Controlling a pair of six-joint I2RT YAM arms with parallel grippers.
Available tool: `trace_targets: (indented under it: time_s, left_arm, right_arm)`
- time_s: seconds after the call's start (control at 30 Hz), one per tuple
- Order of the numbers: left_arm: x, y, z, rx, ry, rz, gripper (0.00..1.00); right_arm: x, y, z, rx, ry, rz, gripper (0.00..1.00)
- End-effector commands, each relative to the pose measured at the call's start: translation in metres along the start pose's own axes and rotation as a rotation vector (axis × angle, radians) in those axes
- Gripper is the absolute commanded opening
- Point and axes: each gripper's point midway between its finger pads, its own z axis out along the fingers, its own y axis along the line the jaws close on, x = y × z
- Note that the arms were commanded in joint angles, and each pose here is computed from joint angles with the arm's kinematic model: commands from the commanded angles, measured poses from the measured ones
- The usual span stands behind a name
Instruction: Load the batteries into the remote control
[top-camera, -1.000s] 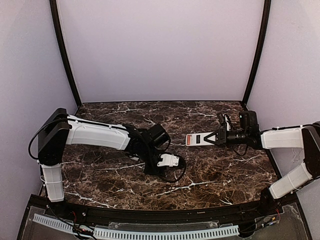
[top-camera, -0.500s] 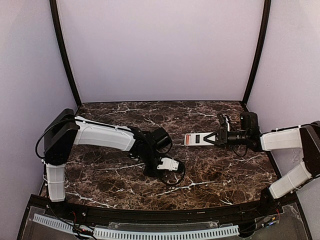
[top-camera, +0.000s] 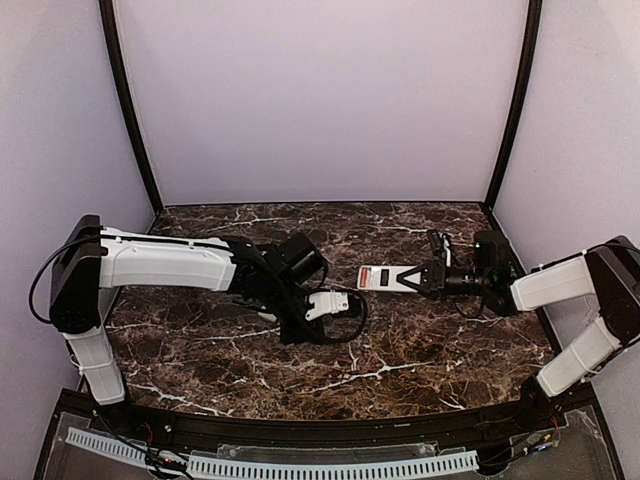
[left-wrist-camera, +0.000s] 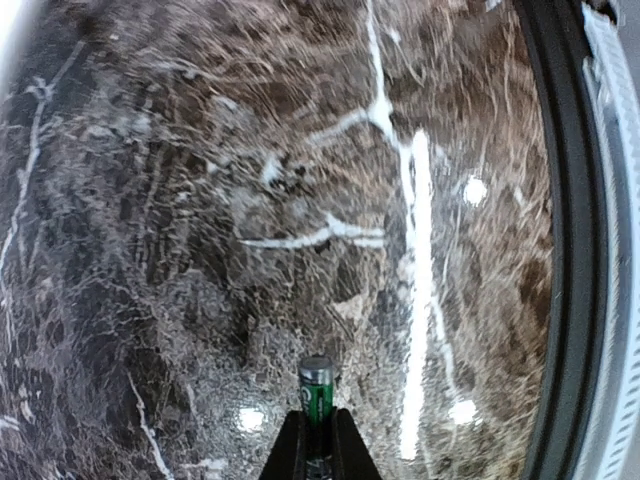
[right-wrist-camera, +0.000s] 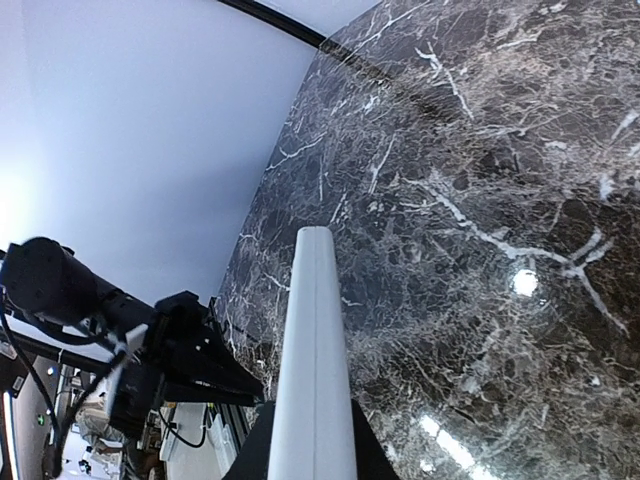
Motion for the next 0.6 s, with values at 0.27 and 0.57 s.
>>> trace_targets:
  time_s: [0.27, 0.57]
  left_arm:
    - [-0.062, 0.058, -0.104, -0.024, -0.46, -0.727, 0.0]
    - [-0.056, 0.075, -0.08, -0.037, -0.406, -0.927, 0.0]
  right_arm:
    - [-0.002, 0.03, 0.037, -0.1, -0.133, 0.034, 0.0]
    - [0.008, 0.034, 0.052, -0.132, -0.133, 0.066, 0.0]
